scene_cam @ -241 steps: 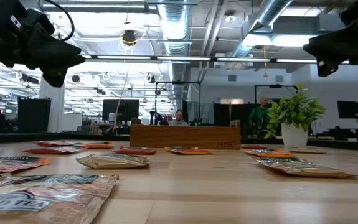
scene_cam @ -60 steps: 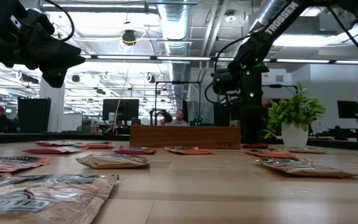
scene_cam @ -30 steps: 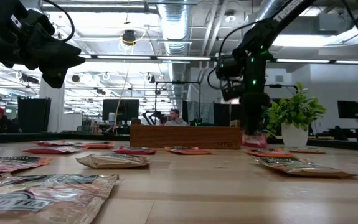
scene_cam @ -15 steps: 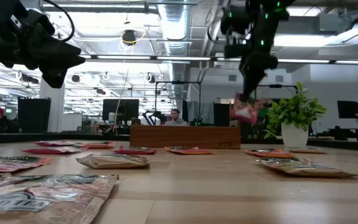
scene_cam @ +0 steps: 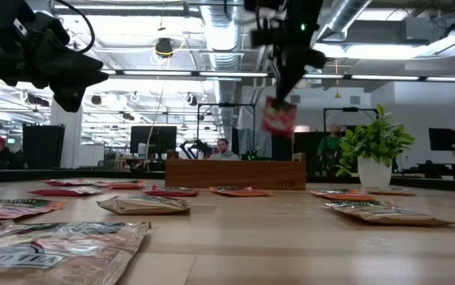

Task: Pick & Place Tea
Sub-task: Put the red tea bag into the right slot of the wooden organizer

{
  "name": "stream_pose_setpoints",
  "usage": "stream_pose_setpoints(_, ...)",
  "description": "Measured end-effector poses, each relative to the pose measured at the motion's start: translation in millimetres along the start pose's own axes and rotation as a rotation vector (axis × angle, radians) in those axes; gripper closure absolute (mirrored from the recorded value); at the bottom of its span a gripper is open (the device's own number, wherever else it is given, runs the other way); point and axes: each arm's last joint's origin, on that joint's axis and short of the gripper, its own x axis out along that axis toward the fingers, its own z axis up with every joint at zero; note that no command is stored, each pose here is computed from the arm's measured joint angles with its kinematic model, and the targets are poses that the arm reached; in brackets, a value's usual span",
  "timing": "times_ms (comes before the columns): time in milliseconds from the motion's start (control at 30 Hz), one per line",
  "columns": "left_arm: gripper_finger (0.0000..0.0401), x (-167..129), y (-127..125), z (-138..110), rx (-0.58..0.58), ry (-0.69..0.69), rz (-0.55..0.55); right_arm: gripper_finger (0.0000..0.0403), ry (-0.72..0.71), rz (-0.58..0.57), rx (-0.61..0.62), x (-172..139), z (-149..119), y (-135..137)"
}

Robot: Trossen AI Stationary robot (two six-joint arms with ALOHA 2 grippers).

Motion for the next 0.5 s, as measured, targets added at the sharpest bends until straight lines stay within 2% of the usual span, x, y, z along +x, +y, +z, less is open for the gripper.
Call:
stream_pose_setpoints(200,0.0296,0,0,-1,0.000,0.006,0.001,0.0403,0.149,0.039,-0.021,31,8,15)
stream_pose_setpoints(500,0.0296,0,0,-1,0.000,0.011,0.003,0.0403,0.121,0.017,-0.012,30,20,24)
